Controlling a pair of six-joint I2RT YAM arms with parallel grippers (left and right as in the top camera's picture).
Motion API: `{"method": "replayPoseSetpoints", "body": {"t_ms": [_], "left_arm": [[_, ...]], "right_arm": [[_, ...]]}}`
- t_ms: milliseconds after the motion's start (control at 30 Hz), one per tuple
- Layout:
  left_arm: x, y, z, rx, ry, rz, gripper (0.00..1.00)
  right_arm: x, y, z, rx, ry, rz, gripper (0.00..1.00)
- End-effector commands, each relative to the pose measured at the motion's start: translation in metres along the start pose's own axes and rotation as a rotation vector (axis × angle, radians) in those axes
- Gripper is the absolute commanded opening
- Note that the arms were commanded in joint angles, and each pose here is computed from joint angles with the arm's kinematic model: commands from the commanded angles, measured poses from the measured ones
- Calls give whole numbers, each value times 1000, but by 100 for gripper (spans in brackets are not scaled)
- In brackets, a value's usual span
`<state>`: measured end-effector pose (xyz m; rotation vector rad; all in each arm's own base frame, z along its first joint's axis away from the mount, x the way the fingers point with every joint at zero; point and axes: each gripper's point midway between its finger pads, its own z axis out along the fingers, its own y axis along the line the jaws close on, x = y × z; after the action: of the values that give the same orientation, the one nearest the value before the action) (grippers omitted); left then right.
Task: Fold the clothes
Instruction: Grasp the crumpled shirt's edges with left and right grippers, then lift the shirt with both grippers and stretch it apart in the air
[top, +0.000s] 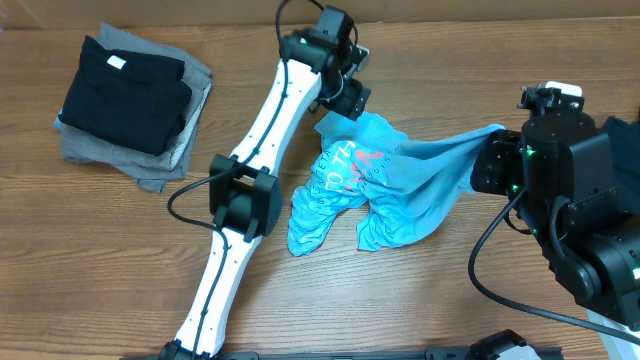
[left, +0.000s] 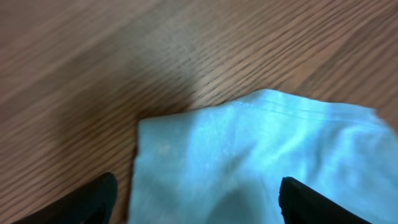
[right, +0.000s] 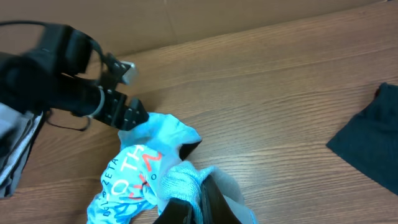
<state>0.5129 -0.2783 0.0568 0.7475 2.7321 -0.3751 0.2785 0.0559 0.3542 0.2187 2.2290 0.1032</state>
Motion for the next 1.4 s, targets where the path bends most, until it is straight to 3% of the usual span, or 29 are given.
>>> {"method": "replayPoseSetpoints", "body": {"t_ms": [0,233,333,400,500,700,933,1167,1367], "left_arm": [[10,-8,29,-4,43,50,81],[10,-1,48,-82,46,74,70],[7,2,49,-104,33,67,56],[7,2,51,-103,29,44,43],[8,6,51,-110,32,13,4],[-10,32,-1,-174,-39,-98,4],[-41,82,-182,-248,-334,-272,4],[-14,100,-329,-343,-528,-337,4],[20,82,-444,-449,-726,-358,4]], "right_arm": [[-3,-1,-5,-4,-14,11,4],[1,-3,-5,3,2,5,4],[4,-4,-5,8,10,2,4],[4,-5,-5,9,12,2,4],[4,-5,-5,12,13,1,4],[2,-11,-5,44,-3,3,4],[-5,-30,-5,129,-40,163,4],[-8,-55,-3,186,-40,257,4],[-14,-68,0,167,-37,277,4]]}}
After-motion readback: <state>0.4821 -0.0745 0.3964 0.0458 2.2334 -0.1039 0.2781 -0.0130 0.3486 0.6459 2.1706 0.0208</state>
